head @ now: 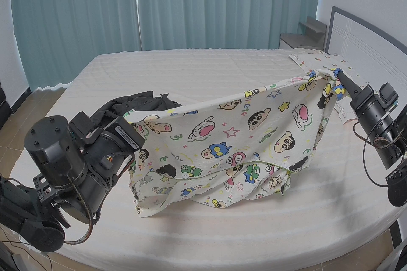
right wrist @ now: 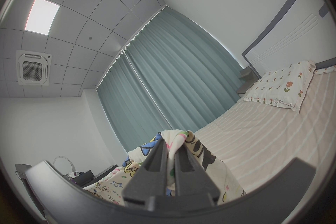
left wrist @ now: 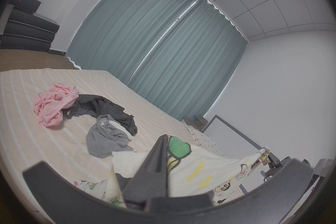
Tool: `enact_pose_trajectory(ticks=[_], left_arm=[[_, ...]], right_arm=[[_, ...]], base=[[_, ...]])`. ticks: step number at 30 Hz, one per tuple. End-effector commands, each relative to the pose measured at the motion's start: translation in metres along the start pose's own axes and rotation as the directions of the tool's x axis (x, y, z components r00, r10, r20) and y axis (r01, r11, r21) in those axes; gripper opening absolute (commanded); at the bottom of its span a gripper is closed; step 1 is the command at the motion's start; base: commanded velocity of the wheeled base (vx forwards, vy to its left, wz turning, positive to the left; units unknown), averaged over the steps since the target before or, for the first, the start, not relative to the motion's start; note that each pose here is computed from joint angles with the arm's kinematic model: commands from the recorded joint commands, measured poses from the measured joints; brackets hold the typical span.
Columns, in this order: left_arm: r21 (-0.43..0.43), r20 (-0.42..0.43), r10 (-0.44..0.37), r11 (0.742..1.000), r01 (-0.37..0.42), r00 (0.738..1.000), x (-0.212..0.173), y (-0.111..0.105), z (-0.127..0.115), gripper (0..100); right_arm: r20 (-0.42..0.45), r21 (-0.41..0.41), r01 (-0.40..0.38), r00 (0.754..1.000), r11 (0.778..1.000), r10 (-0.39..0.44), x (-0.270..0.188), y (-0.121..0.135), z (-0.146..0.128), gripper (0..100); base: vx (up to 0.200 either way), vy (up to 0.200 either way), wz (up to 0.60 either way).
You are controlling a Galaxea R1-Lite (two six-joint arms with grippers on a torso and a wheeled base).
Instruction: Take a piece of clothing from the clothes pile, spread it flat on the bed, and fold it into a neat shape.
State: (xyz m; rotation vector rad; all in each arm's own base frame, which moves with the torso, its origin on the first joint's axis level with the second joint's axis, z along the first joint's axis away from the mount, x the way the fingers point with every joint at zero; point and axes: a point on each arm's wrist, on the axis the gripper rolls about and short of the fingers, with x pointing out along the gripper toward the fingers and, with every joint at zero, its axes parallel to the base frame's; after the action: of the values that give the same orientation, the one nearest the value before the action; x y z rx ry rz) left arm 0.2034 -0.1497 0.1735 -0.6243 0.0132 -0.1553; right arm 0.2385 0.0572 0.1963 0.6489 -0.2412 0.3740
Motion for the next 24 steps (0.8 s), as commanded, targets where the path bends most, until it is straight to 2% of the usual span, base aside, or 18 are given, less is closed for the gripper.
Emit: enact_pose_trajectory(ticks=[1,24], left_arm=[[0.001,-0.001,0.002,1.000,-0.002,1.000,0.0003,0.0001,-0.0005,0],[0.001,0.005,0.001,1.000,-0.001,1.000,-0.0002,-0.0004,0.0010,0]], right_arm=[[0.015,-0.001,-0.010,1.000,1.000,0.010,-0.0003,0.0005,0.0021,0],[0.030,-0.009,0.003,1.000,1.000,-0.003,-0.0002,-0.0031,0.0060,0]], base=[[0.000,-0.200,0.00],[0.000,-0.200,0.00]])
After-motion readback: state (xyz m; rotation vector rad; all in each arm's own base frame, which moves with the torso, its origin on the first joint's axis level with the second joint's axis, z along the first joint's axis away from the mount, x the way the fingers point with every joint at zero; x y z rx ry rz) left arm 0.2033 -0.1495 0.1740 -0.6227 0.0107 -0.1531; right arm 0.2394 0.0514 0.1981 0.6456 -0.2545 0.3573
